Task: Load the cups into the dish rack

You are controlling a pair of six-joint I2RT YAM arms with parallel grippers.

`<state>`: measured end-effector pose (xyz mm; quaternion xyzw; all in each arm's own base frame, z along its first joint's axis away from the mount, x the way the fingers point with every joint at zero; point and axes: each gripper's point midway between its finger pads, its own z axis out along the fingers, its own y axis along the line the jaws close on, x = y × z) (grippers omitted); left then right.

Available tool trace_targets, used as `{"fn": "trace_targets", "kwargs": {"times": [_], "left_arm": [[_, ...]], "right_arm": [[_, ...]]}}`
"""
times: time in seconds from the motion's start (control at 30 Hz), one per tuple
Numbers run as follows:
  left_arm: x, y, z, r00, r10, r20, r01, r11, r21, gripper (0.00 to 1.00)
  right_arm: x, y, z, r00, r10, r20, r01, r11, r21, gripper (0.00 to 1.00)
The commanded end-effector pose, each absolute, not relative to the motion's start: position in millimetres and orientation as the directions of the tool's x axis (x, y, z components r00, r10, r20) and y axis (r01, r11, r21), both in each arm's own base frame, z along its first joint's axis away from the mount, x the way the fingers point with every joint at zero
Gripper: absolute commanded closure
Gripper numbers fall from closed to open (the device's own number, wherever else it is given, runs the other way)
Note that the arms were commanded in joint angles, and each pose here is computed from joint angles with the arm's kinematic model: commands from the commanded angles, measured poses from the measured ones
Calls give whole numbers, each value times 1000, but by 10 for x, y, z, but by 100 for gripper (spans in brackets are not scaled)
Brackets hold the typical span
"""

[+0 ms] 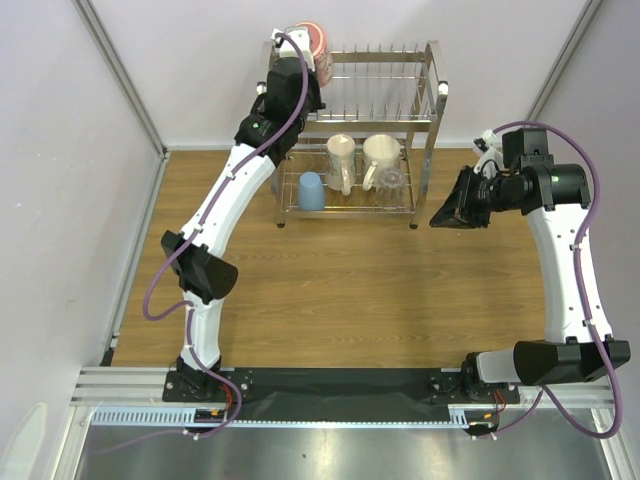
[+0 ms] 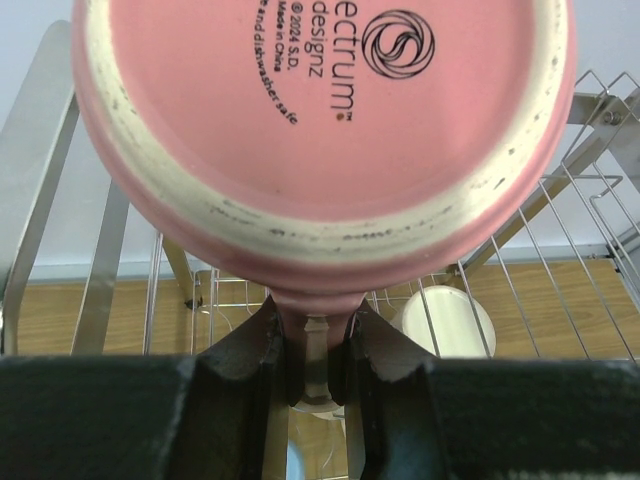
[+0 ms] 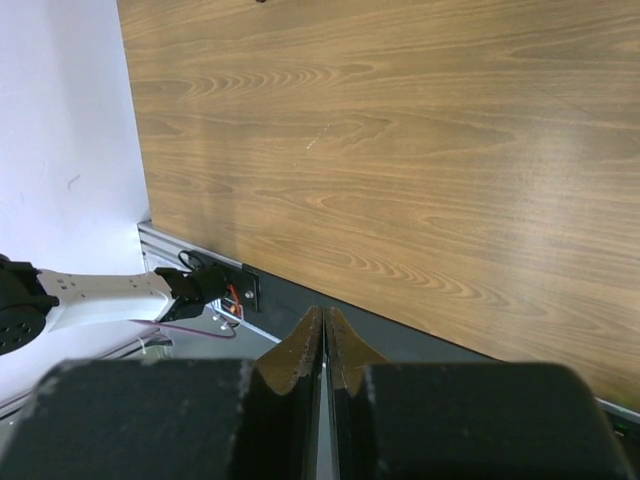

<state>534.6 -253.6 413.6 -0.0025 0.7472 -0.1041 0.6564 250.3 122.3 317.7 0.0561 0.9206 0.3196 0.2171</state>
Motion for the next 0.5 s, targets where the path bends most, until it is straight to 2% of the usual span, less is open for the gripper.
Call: {"fn": "trace_targets", "kwargs": {"times": [0.0, 0.17, 0.33, 0.47], "left_arm": [[5358, -2512, 4549, -10, -235, -972, 119, 965, -235, 100], [5365, -2493, 4540, -6, -242, -970, 106, 965, -241, 99], [5381, -2512, 4538, -1, -235, -972, 115, 965, -234, 92], [5390, -2543, 4507, -5, -220, -976, 126, 968, -218, 83]], "right_arm": [[2212, 1194, 3173, -936, 220, -273, 10, 795, 607, 91], [2238, 1183, 3172, -935, 225, -274, 13, 794, 608, 91], [2265, 1165, 3184, -932, 232, -278, 16, 793, 608, 91], [2273, 1151, 3191, -930, 237, -281, 17, 792, 610, 92]]}}
